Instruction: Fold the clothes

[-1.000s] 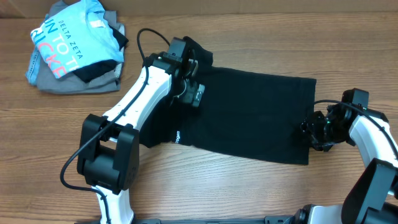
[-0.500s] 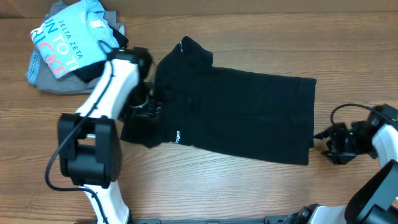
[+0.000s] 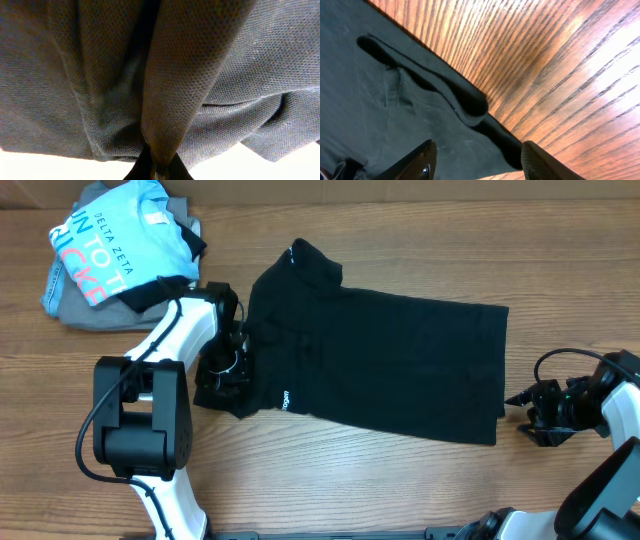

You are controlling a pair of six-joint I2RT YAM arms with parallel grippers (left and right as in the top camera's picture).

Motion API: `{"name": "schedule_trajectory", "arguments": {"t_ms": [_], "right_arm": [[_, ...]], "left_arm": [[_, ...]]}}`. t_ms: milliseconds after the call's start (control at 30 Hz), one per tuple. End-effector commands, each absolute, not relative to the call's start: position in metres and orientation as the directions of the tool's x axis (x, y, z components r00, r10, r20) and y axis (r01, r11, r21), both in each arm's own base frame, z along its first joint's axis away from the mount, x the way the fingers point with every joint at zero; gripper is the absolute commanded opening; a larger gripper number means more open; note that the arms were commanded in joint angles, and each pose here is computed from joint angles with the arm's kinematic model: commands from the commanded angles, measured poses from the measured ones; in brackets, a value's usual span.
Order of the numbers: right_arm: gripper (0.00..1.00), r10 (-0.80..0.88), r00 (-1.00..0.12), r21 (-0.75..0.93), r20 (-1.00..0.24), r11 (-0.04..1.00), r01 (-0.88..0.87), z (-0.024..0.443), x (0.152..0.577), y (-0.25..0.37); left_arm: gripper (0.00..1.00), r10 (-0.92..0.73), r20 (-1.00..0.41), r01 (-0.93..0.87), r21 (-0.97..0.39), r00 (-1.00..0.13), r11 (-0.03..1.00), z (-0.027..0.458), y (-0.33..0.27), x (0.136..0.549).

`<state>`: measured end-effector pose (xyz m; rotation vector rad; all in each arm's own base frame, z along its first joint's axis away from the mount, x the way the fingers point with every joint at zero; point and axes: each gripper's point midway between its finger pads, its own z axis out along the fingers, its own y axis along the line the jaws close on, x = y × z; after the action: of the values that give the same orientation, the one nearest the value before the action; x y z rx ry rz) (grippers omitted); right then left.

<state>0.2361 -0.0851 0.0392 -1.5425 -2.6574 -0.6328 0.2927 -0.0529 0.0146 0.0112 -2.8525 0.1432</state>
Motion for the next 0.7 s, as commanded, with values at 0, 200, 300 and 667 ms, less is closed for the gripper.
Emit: {"name": "schedule_trajectory", "arguments": {"t_ms": [0, 200, 300, 667], "right_arm": [[0.58, 0.832, -0.525, 0.32, 0.177, 0.456, 0.83, 0.039, 0.236, -0.091], [0.58, 0.798, -0.559, 0.297, 0.226, 0.49, 0.82, 0.024, 0.222, -0.068], [0.59, 0.77, -0.59, 0.288, 0.244, 0.523, 0.802, 0.015, 0.216, -0.053], [0.04, 0.82, -0.523, 0.196, 0.234, 0.487, 0.851, 0.0, 0.199, -0.065]], "left_arm": [[0.04, 0.004, 0.288, -0.02, -0.082, -0.958, 0.996, 0.016, -0.048, 0.294], [0.04, -0.04, 0.278, -0.048, -0.02, -0.96, 0.999, 0.031, -0.024, 0.304], [0.04, -0.048, 0.272, -0.058, -0.03, -0.961, 0.998, 0.032, -0.023, 0.306], [0.04, -0.014, 0.267, -0.023, -0.03, -0.964, 0.999, 0.031, -0.022, 0.307]]}}
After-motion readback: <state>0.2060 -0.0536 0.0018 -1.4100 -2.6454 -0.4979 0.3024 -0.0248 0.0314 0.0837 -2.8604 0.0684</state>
